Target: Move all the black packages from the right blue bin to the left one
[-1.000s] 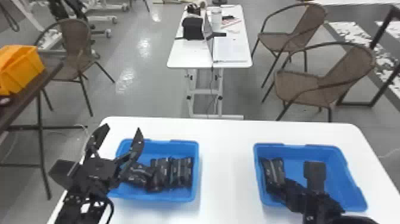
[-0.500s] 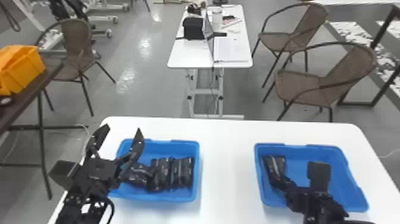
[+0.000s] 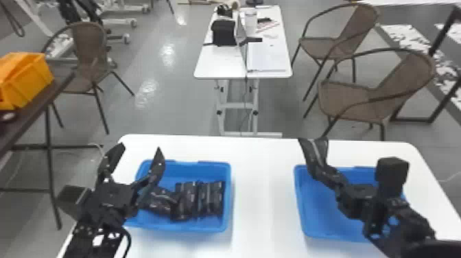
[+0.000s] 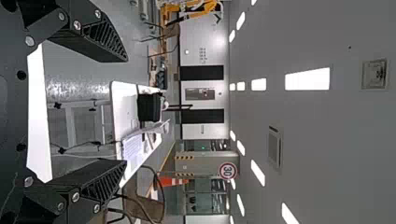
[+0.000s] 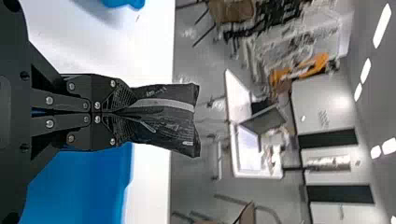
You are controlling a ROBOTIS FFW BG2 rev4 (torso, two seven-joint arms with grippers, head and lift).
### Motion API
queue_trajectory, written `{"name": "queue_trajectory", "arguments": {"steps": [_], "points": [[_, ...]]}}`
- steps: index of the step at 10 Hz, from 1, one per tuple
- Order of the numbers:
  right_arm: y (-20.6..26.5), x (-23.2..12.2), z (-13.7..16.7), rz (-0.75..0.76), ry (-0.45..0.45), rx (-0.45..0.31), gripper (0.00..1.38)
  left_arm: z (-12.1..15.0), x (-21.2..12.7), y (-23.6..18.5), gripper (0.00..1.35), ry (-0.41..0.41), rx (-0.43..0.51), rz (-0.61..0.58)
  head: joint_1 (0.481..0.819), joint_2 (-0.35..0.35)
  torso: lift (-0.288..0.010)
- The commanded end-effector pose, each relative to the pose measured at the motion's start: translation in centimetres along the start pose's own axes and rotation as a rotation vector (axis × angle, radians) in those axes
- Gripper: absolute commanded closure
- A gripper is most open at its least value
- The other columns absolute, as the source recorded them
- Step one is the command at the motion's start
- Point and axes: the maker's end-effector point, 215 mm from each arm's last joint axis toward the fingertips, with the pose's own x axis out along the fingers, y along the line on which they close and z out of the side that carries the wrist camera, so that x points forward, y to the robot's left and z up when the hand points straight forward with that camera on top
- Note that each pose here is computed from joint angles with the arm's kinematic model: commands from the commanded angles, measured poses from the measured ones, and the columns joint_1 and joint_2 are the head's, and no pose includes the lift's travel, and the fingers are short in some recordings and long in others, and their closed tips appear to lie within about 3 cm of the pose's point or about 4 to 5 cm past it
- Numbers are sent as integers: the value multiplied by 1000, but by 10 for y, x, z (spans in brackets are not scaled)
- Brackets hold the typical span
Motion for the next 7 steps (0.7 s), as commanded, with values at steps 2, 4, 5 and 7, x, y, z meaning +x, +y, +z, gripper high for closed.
{"name": "queue_trajectory", "arguments": {"steps": [2, 4, 5, 7], "points": [[80, 29, 89, 237, -74, -121, 1279, 0, 9, -4, 269, 26, -42, -4, 695, 122, 0], [145, 45, 113, 398, -79, -164, 1279, -17, 22, -17, 268, 124, -234, -18, 695, 191, 0], [172, 48, 119, 457, -81, -182, 1279, -17, 31, -30, 268, 141, -348, -42, 695, 220, 0], [209, 51, 116, 541, -64, -204, 1279, 3, 52, -57, 268, 150, -504, -131, 695, 240, 0]]}}
